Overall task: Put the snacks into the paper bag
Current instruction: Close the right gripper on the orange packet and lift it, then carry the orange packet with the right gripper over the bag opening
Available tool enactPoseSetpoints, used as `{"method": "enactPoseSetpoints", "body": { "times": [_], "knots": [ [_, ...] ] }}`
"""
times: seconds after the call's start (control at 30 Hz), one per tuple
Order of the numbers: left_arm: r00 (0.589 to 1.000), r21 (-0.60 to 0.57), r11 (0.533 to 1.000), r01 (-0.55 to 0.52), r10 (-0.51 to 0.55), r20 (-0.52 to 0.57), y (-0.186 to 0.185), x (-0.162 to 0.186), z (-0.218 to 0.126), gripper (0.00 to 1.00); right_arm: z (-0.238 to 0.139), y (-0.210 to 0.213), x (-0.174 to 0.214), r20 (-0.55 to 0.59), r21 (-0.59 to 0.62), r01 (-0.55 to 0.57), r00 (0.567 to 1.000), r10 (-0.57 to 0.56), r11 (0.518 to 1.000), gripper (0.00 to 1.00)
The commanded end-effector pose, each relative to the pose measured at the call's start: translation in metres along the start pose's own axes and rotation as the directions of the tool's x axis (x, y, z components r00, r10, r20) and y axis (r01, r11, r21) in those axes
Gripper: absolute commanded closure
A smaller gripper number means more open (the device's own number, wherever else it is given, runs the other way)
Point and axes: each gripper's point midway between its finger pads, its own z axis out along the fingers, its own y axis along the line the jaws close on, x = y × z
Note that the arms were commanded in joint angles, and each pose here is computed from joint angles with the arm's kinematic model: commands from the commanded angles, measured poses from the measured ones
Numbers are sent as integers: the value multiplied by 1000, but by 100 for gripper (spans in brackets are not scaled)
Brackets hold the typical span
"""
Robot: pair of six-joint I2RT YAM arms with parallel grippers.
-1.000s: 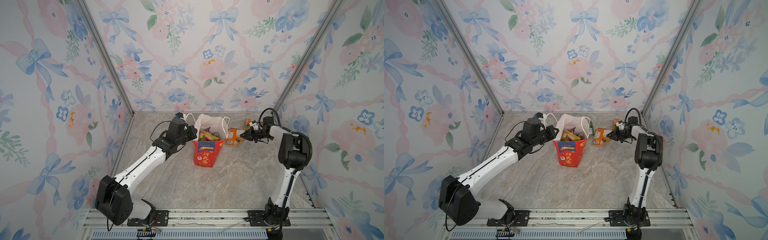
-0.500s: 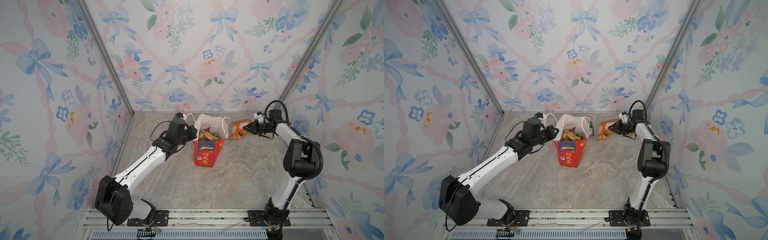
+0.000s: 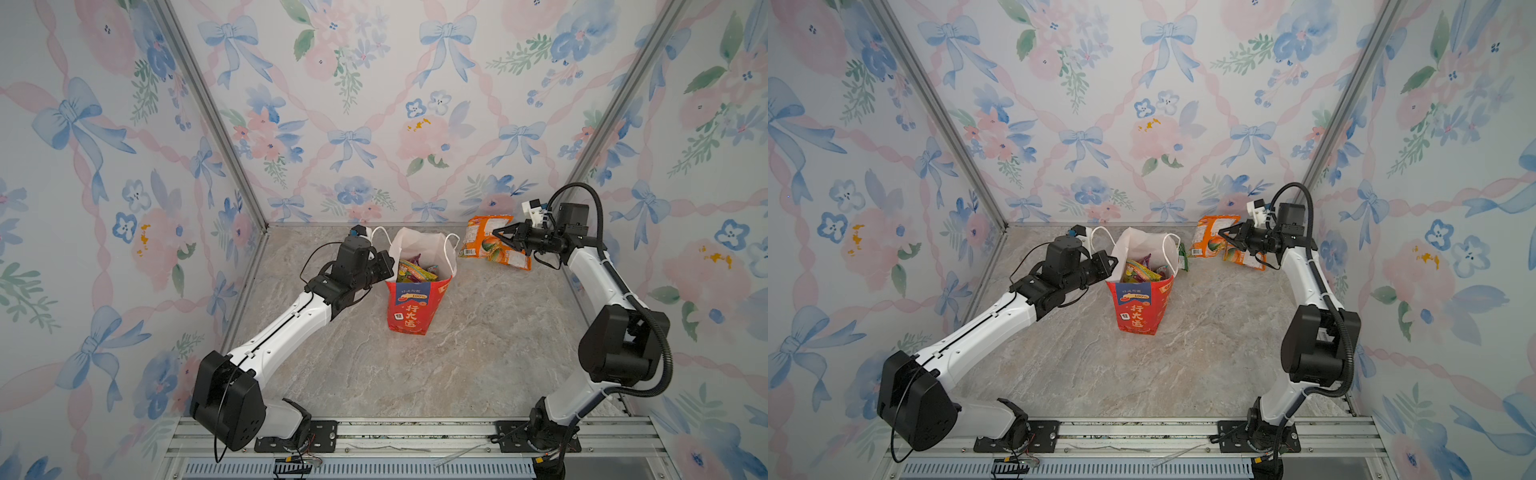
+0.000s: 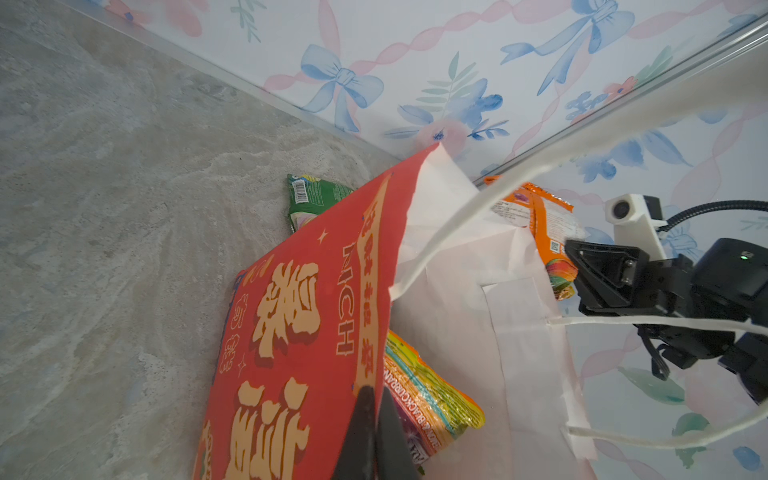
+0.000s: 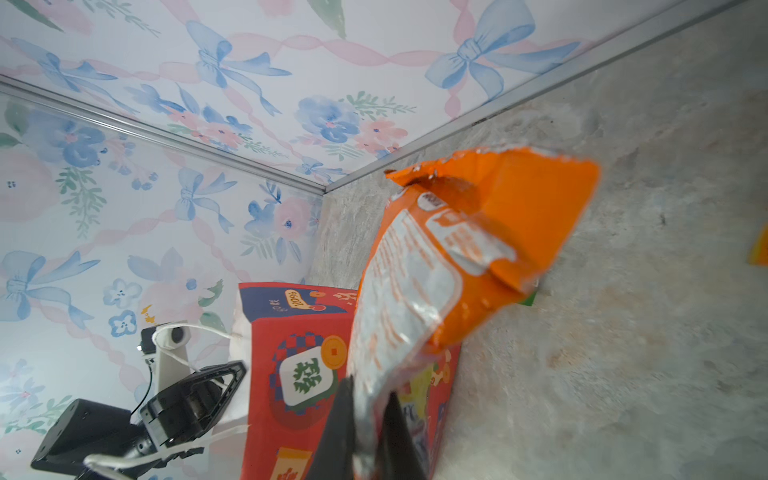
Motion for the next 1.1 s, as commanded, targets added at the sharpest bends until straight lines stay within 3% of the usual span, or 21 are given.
{"method": "enactPoseSetpoints", "body": {
  "times": [0.0,0.33,0.57,0.8,1.07],
  "knots": [
    [1000,23,1000,0,0,-3,-5,-1,-5,100,-17,72,0,13,-83,138,990,-137,987,100],
    [1000,38,999,0,0,-9,-10,-2,-4,100,-55,184,6,111,-81,360,930,-351,929,100],
    [1000,46,999,-1,1,-8,-13,-3,-4,100,-72,261,38,143,-111,508,859,-492,854,100],
    [1000,54,999,-4,4,-10,-16,-3,-3,100,-60,285,65,109,-79,571,820,-562,817,100],
    [1000,52,999,-5,5,-11,-16,-1,-4,100,-24,287,93,24,-82,575,817,-576,814,100]
  ]
}}
